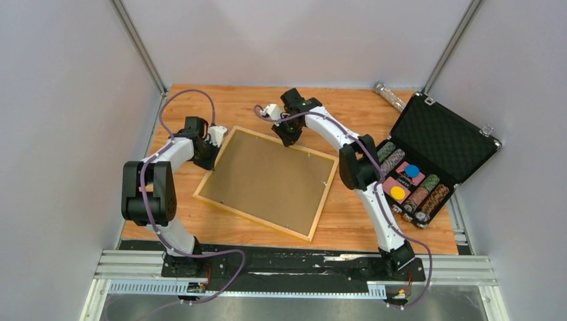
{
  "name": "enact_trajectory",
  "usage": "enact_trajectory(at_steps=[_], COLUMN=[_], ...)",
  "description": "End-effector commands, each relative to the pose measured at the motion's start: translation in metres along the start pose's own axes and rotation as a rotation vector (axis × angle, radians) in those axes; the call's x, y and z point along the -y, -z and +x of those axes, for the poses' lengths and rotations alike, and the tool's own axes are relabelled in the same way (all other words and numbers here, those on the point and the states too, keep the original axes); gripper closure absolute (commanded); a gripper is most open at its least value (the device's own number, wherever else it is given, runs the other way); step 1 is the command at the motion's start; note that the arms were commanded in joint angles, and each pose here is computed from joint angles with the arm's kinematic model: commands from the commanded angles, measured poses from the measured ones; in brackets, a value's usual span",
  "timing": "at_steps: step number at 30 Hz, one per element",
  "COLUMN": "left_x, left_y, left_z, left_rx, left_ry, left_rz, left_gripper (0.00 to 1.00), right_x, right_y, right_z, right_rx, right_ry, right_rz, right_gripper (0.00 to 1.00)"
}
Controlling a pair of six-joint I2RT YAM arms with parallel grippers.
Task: Put the photo into the frame
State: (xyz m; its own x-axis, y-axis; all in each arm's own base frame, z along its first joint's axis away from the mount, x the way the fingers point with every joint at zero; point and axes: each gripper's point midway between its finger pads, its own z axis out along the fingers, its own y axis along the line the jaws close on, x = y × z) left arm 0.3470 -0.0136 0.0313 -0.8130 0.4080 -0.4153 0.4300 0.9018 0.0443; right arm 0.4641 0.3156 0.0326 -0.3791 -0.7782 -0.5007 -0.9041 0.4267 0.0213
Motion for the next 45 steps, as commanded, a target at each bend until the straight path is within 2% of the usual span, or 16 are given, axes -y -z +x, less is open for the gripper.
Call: enact_trajectory(at_steps=[1, 9, 15, 18, 21, 26, 29, 37, 45], left_x=[0.051, 0.067, 0.077, 0.077, 0.071, 0.055, 0.043, 0.033, 0.027], left_y=[0.019, 0.034, 0.047, 0.049, 0.047, 0.044, 0.045, 0.049, 0.055], left_z=[0.090, 0.097, 0.084, 0.074, 0.066, 0.048, 0.032, -0.008, -0.035], left_rx=[-0.314, -0.329, -0.302, -0.283, -0.258, -0.192, -0.134, 0.014, 0.099], left_ry=[-0.026, -0.077, -0.064, -0.044, -0.032, -0.003, 0.018, 0.082, 0.120], left_rz=[0.229, 0.332, 0.400, 0.407, 0.375, 0.271, 0.200, 0.149, 0.128], left_gripper=[1.00, 1.00, 1.00, 0.87, 0.69, 0.53, 0.49, 0.45, 0.44], right_x=[0.051, 0.053, 0.054, 0.055, 0.052, 0.043, 0.038, 0.035, 0.015], right_y=[-0.022, -0.010, 0.013, 0.032, 0.055, 0.091, 0.109, 0.146, 0.139], right_z=[-0.013, -0.032, -0.048, -0.054, -0.055, -0.046, -0.037, 0.015, 0.086], right_rx=[0.039, 0.104, 0.158, 0.196, 0.234, 0.277, 0.290, 0.281, 0.170], right_ry=[0.136, 0.179, 0.137, 0.053, -0.035, -0.168, -0.239, -0.464, -0.563], right_rz=[0.204, 0.238, 0.277, 0.300, 0.303, 0.303, 0.308, 0.334, 0.328], right_gripper=[0.96, 0.70, 0.56, 0.48, 0.41, 0.32, 0.29, 0.28, 0.28])
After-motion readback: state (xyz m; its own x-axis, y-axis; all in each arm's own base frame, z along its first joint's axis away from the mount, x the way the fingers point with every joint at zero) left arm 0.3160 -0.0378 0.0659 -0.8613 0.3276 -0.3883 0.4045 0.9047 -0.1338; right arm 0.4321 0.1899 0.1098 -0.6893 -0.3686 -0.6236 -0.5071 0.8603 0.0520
